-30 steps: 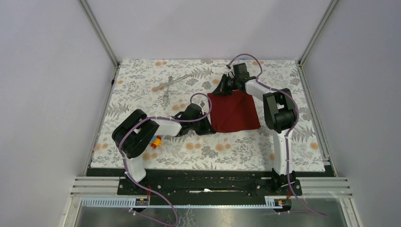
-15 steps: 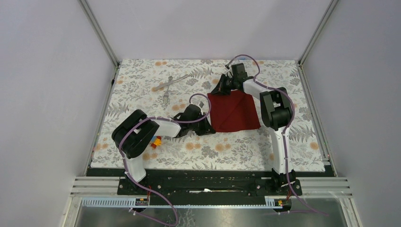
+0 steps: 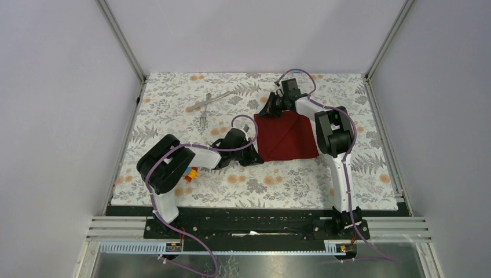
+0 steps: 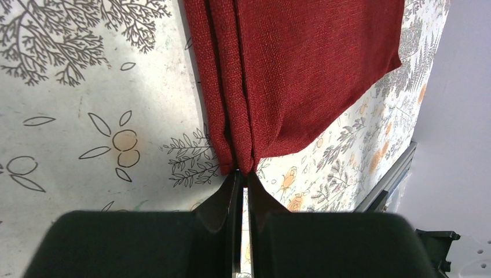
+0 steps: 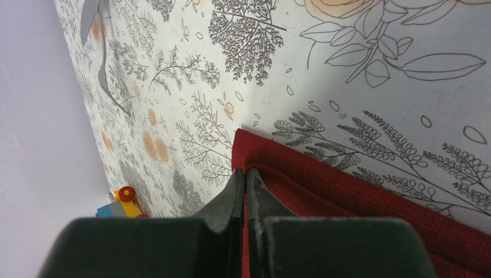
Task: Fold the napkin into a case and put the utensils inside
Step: Fold the top corner of the square-folded napkin at the center of the board, then smooth out the upper triangle-folded napkin at the center of the board.
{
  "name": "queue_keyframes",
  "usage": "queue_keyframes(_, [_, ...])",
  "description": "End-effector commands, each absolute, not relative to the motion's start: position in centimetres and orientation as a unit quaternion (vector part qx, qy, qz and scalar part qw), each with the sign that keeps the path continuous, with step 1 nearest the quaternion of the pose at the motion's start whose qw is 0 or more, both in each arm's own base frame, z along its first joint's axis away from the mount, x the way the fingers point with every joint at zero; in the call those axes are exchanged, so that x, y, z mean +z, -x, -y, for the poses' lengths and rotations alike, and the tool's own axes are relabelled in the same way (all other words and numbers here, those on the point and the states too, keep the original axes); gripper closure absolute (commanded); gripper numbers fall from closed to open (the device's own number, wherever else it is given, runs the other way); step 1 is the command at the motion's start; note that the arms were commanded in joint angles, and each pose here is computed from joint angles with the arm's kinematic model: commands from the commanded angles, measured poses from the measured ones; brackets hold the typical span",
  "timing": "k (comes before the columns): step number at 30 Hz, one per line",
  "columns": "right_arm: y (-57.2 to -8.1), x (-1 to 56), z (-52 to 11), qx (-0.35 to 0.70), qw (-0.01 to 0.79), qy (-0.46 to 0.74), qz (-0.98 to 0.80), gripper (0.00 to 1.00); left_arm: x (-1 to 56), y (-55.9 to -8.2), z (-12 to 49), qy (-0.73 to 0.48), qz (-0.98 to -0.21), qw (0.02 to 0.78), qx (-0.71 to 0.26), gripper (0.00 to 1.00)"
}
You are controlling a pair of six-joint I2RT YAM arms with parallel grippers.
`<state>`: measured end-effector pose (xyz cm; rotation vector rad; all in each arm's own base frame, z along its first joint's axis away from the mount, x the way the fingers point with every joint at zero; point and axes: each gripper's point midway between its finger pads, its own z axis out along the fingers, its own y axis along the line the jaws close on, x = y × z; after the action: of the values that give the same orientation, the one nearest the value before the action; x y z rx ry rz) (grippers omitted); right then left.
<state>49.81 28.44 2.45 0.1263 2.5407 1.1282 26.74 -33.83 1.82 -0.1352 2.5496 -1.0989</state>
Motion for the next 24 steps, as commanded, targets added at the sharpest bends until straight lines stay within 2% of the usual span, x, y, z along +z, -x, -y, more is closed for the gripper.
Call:
queue_keyframes(1, [-51.8, 3.8, -28.7, 0.407, 0.209, -0.041, -0.888, 0.98, -2.3, -24.0, 30.3, 0.059, -0.939, 0.136, -0.309, 0.91])
queue_keyframes(5, [-51.6, 4.6, -28.9, 0.412, 0.207, -0.037, -0.886, 0.81, -0.8, -23.9, 30.5, 0.059, -0.934, 0.139, -0.323, 0.8])
queue_keyframes(8, [-51.5, 6.0, -29.2, 0.425, 0.204, -0.029, -0.882, 0.75, 1.0, -24.0, 30.6, 0.059, -0.927, 0.149, -0.338, 0.72])
queue_keyframes(13, [-51.2, 9.4, -29.0, 0.427, 0.213, -0.015, -0.879, 0.51, 4.4, -24.2, 30.5, 0.061, -0.915, 0.167, -0.361, 0.68])
queue_keyframes(16, [-50.7, 11.1, -28.1, 0.416, 0.218, -0.006, -0.883, 0.4, 6.4, -24.5, 30.7, 0.055, -0.908, 0.179, -0.374, 0.64])
queue_keyframes(20, [-49.5, 12.3, -25.3, 0.4, 0.231, -0.01, -0.887, 0.36, 9.9, -25.3, 33.4, 0.016, -0.881, 0.184, -0.435, 0.58])
queue_keyframes(24, [-48.0, 12.7, -21.9, 0.436, 0.232, -0.048, -0.868, 0.41, 11.6, -26.5, 36.9, -0.019, -0.856, 0.165, -0.49, 0.67])
